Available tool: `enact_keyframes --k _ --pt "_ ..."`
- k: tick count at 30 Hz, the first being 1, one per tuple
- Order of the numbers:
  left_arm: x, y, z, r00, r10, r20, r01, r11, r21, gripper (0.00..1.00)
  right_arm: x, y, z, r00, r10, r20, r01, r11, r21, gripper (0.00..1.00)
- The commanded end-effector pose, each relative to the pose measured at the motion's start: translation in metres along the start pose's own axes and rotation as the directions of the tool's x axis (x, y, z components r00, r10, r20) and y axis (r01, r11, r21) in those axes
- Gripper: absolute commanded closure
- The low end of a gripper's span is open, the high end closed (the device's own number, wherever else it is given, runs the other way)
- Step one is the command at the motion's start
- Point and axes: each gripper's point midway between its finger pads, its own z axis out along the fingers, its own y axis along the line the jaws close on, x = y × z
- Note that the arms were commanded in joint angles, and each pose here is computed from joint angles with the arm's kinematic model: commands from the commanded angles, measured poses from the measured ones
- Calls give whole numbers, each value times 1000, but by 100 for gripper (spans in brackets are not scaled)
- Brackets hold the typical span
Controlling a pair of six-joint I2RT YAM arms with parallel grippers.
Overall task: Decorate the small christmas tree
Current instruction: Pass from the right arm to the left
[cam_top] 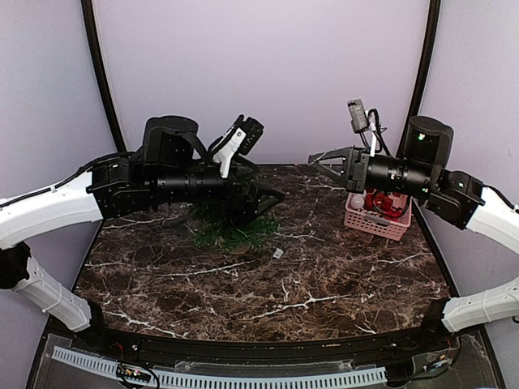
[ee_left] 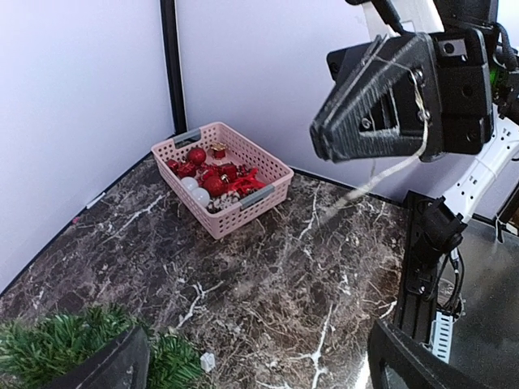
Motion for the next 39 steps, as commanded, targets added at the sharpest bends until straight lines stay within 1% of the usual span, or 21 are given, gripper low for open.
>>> enact_keyframes --k 1,4,7,11,12,15,16,21,23,25,26,28,29,30,31,32,34,36,39 --pt "-50 12 -18 983 70 170 -55 994 -90 3 -22 23 -6 997 -46 66 51 996 -68 100" --pt "-47 19 -15 985 75 157 -55 990 -130 3 -23 25 -5 996 -54 68 59 996 -73 100" --pt "-45 13 -11 985 81 153 -66 993 -99 2 -22 25 -3 996 -57 66 62 995 -77 100" --pt "-41 -12 5 988 68 140 -77 996 55 2 -20 25 1 997 -53 60 58 995 -78 100" --pt "-43 -20 7 987 58 151 -74 992 103 2 -19 24 2 997 -52 57 56 995 -78 100" --pt "-42 -37 19 987 42 154 -74 976 207 2 -24 25 4 994 -58 90 65 995 -71 100" --pt "-43 -39 21 988 15 156 -51 973 226 2 -25 25 5 994 -57 94 64 996 -68 100" --pt "-32 -51 38 992 -28 126 -11 954 299 3 -33 26 5 989 -63 133 72 996 -58 100" --pt "-26 -55 42 994 -39 104 4 948 318 6 -36 25 5 987 -67 146 74 996 -48 100" --pt "-21 -57 44 995 -45 87 14 945 326 16 -37 23 6 986 -70 150 77 996 -37 100" --pt "-18 -57 44 996 -50 78 21 945 327 23 -37 23 7 986 -71 151 77 996 -35 100" --pt "-14 -57 45 996 -58 73 31 944 328 32 -37 22 9 986 -70 150 77 996 -36 100" --pt "-13 -58 45 996 -61 70 35 943 330 35 -36 22 11 986 -70 148 76 996 -37 100" --pt "-10 -58 46 996 -65 62 41 943 331 41 -37 22 11 986 -70 149 77 996 -37 100" --pt "-8 -58 47 996 -69 57 47 942 333 43 -36 22 12 987 -69 147 75 996 -39 100" --pt "-6 -58 49 996 -72 50 51 940 336 49 -36 21 13 987 -68 145 74 996 -39 100" --pt "-3 -58 52 996 -78 40 61 940 335 53 -36 21 14 987 -68 145 74 997 -38 100" --pt "1 -55 56 996 -83 28 69 945 319 54 -37 23 14 987 -68 145 75 996 -45 100" --pt "5 -52 59 996 -86 17 77 950 301 59 -37 25 13 987 -70 147 78 996 -50 100"
